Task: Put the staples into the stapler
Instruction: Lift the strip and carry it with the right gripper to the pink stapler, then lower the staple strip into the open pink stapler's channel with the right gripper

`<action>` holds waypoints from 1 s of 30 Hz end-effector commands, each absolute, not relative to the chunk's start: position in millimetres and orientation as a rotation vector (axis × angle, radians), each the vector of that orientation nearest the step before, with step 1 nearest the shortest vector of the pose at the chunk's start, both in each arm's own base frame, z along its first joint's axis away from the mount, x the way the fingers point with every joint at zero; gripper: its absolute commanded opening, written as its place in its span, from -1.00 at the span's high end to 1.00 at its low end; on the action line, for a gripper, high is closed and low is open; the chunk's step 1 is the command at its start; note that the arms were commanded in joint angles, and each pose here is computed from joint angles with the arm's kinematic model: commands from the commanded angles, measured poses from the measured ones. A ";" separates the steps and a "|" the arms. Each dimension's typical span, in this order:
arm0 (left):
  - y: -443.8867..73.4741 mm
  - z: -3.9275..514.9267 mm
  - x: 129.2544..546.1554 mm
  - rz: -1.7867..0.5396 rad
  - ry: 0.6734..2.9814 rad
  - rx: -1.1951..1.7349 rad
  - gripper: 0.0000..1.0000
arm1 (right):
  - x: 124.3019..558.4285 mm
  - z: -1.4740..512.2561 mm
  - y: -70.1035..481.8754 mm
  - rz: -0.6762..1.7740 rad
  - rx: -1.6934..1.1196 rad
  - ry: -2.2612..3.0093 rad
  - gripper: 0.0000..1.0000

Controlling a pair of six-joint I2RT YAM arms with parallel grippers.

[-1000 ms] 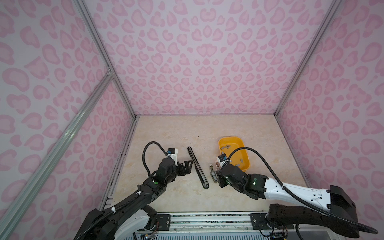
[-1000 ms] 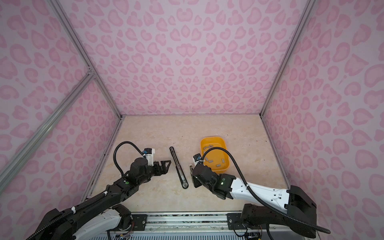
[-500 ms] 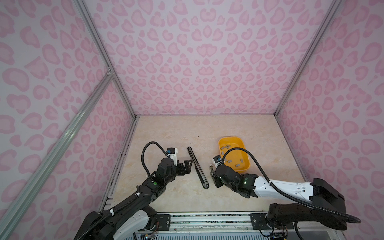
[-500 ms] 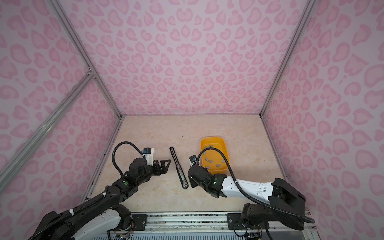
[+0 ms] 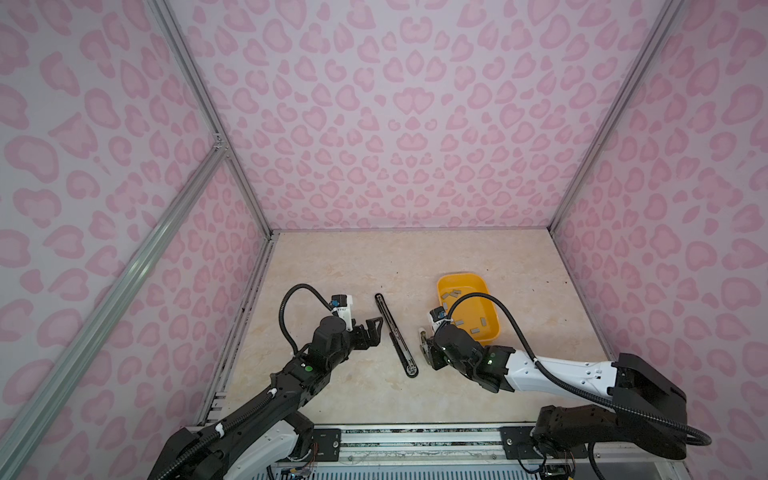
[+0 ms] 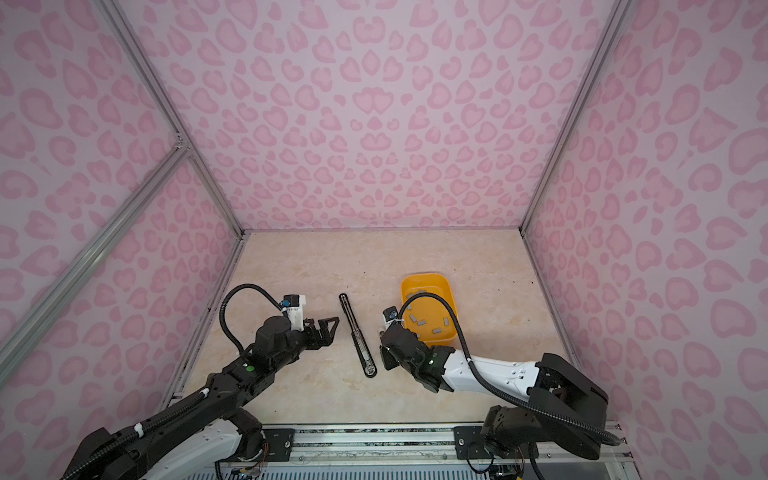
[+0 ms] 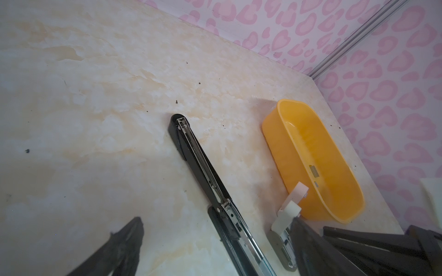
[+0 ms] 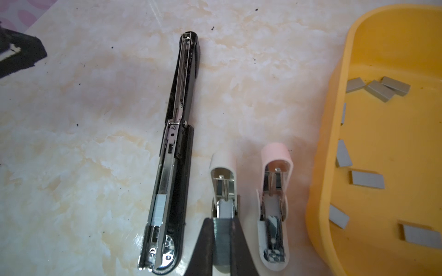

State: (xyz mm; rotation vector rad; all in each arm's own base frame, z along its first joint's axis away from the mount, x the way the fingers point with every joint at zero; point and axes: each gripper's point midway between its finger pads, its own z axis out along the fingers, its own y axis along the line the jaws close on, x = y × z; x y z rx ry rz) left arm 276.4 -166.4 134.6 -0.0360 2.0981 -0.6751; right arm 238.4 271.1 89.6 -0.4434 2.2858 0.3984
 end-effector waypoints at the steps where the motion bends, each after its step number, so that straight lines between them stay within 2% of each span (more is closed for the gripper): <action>1: -165.5 140.3 278.7 -0.672 2.068 -0.032 -0.93 | 244.2 86.6 272.9 0.396 -0.437 2.277 0.89; 8: -165.8 140.2 278.8 -0.673 2.070 -0.033 -0.94 | 252.1 76.1 257.0 0.357 -0.404 2.305 0.94; 30: -164.4 143.0 277.9 -0.671 2.062 -0.034 -0.93 | 263.2 75.7 194.1 0.280 -0.237 2.289 0.90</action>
